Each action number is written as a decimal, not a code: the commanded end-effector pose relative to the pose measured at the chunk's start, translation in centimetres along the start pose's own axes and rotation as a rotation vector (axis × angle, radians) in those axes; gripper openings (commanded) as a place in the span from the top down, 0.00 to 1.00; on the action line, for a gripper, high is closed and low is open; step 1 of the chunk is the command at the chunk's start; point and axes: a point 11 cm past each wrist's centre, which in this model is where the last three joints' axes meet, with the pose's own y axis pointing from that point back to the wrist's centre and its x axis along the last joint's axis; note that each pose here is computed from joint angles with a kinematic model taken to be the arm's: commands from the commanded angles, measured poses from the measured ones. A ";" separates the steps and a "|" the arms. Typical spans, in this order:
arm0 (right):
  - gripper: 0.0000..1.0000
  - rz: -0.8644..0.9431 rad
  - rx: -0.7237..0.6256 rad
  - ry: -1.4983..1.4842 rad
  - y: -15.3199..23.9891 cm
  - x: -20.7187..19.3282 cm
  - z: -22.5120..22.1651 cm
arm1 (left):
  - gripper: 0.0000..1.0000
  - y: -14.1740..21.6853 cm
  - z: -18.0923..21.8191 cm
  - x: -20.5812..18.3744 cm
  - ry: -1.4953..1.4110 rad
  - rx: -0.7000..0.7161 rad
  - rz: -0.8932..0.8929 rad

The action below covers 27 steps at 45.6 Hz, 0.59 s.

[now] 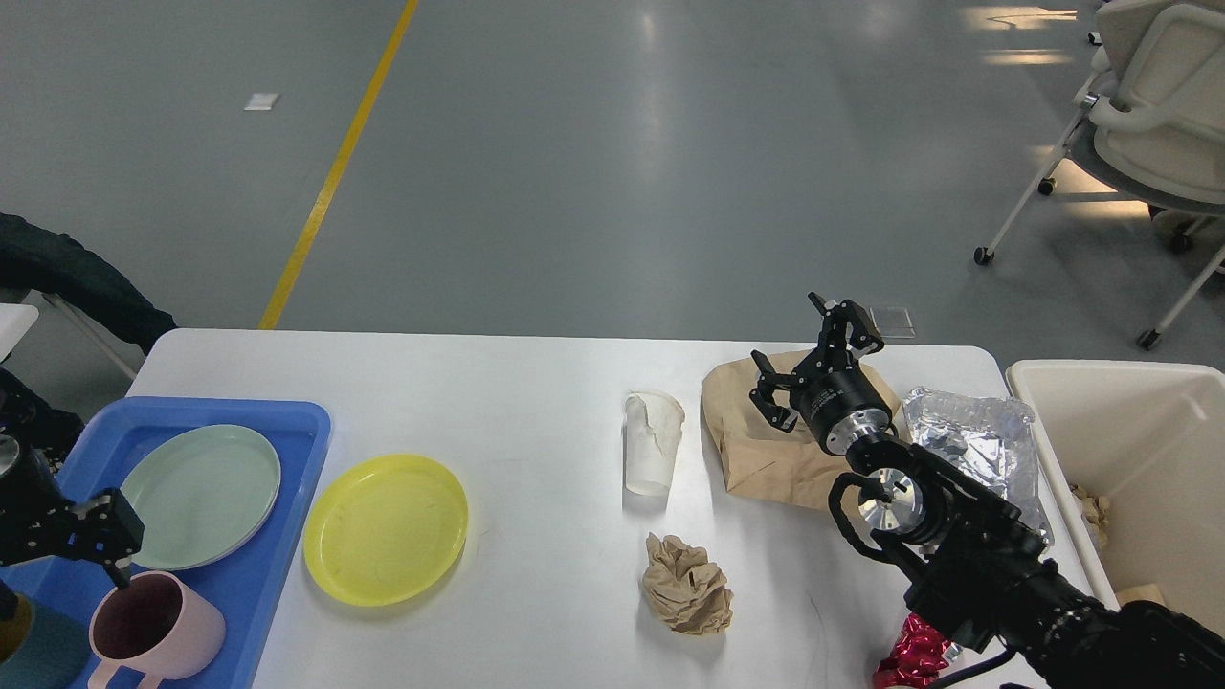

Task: Tidy desktop
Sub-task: 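Reach the left gripper to the yellow plate and grasp its edge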

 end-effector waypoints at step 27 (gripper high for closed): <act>0.00 0.000 0.000 0.000 0.0 0.0 0.0 | 0.10 10.6 13.1 -2.0 -0.333 -0.151 0.189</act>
